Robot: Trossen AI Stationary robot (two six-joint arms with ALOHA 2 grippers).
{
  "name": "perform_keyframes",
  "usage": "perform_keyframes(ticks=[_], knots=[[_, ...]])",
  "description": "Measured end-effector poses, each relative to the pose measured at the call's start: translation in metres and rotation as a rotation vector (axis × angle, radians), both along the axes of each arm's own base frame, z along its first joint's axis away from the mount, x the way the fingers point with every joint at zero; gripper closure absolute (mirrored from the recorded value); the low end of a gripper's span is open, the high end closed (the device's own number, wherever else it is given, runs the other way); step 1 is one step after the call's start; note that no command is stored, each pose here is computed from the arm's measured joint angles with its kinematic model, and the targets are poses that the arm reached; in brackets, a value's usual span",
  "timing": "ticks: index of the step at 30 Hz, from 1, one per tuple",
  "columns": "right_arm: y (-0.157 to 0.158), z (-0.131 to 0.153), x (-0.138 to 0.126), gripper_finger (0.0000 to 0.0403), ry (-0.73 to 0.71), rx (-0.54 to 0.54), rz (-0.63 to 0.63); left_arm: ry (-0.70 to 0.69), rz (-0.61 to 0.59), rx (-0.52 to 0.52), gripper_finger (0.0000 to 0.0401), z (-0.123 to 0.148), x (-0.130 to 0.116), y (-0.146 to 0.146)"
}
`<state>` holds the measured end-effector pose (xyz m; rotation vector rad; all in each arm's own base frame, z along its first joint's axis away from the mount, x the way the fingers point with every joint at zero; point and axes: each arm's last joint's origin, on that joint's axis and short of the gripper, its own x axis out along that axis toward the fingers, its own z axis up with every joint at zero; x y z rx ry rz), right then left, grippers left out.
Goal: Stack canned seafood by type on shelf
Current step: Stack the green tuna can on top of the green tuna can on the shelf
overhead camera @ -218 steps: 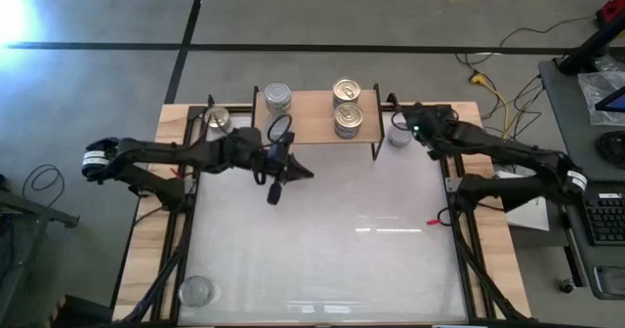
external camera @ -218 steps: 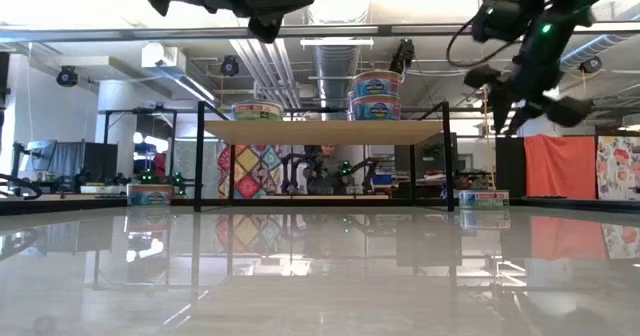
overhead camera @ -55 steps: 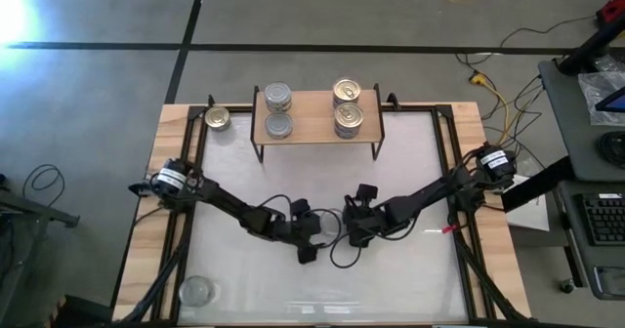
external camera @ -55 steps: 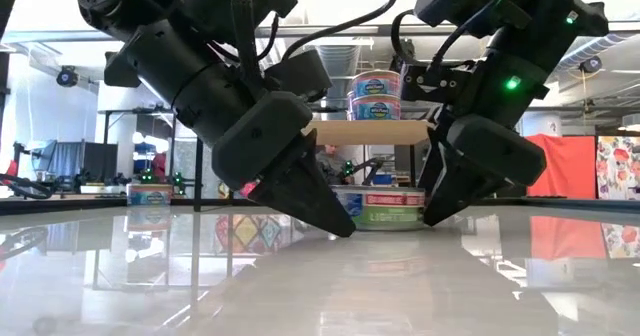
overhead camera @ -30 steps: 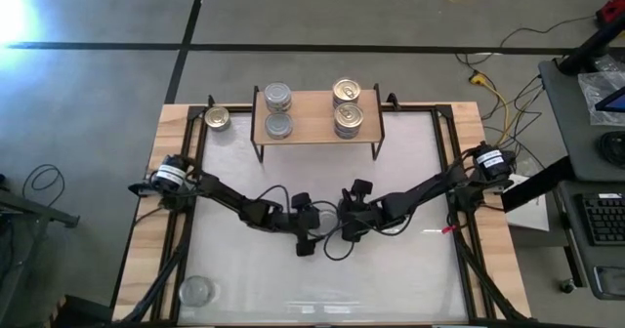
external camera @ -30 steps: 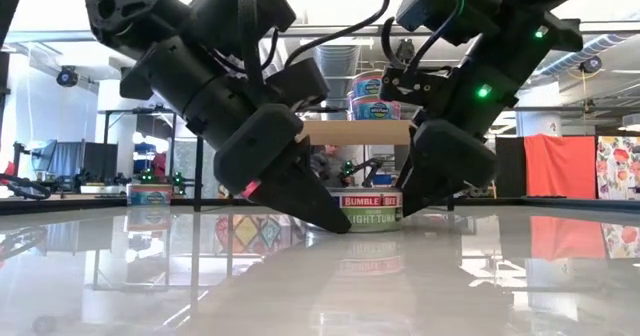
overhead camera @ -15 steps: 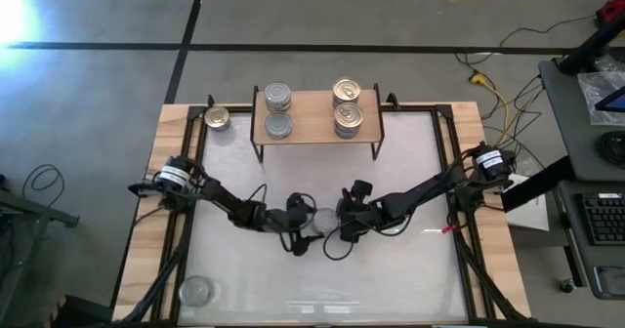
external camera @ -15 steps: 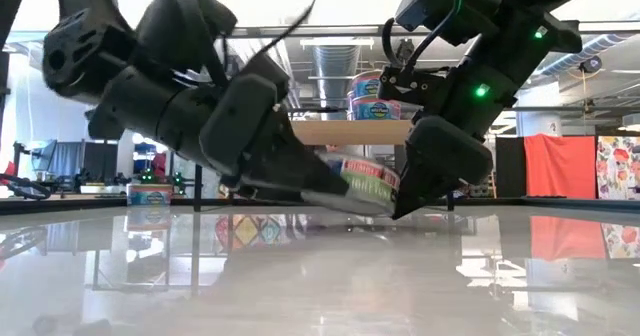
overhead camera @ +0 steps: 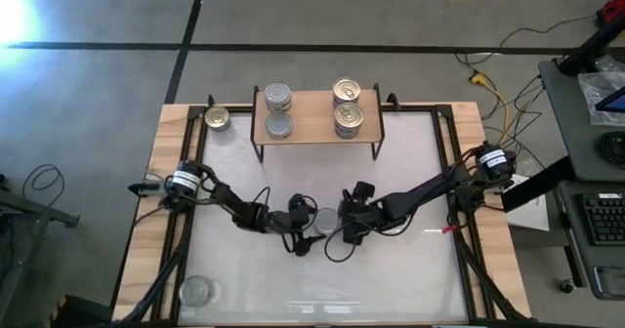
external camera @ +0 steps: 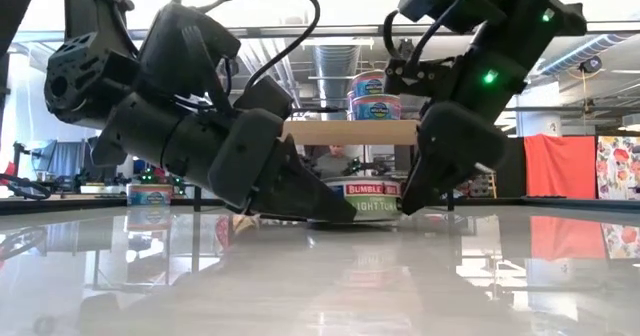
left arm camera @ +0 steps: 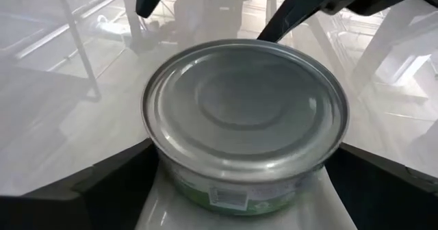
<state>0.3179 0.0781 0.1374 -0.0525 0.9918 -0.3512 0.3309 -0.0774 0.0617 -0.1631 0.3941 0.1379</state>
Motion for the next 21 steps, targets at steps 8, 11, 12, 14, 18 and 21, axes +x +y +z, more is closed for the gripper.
perform_keyframes(ticks=[8,11,12,14,18,21], knots=[[0.0021,0.0018,0.0050,0.0035,-0.022,0.026,0.016,0.007,0.003,0.042,0.0002,-0.0030,0.0038,-0.0006],[0.0024,0.0013,0.0050,0.0035,-0.025,0.043,0.017,-0.012,-0.001,0.051,0.0002,-0.0027,0.0040,-0.0003],[0.0023,0.0014,0.0051,0.0035,-0.027,0.043,0.014,-0.021,-0.001,0.050,0.0002,-0.0023,0.0041,0.0001],[0.0022,0.0015,0.0055,0.0035,-0.032,0.045,0.014,-0.039,-0.003,0.049,0.0002,-0.0013,0.0047,0.0003],[0.0019,0.0016,0.0062,0.0035,-0.037,0.042,0.023,-0.050,-0.007,0.049,0.0002,0.0002,0.0070,-0.0001],[0.0020,0.0017,0.0064,0.0035,-0.039,0.043,0.022,-0.062,-0.003,0.037,0.0002,0.0011,0.0074,-0.0001]])
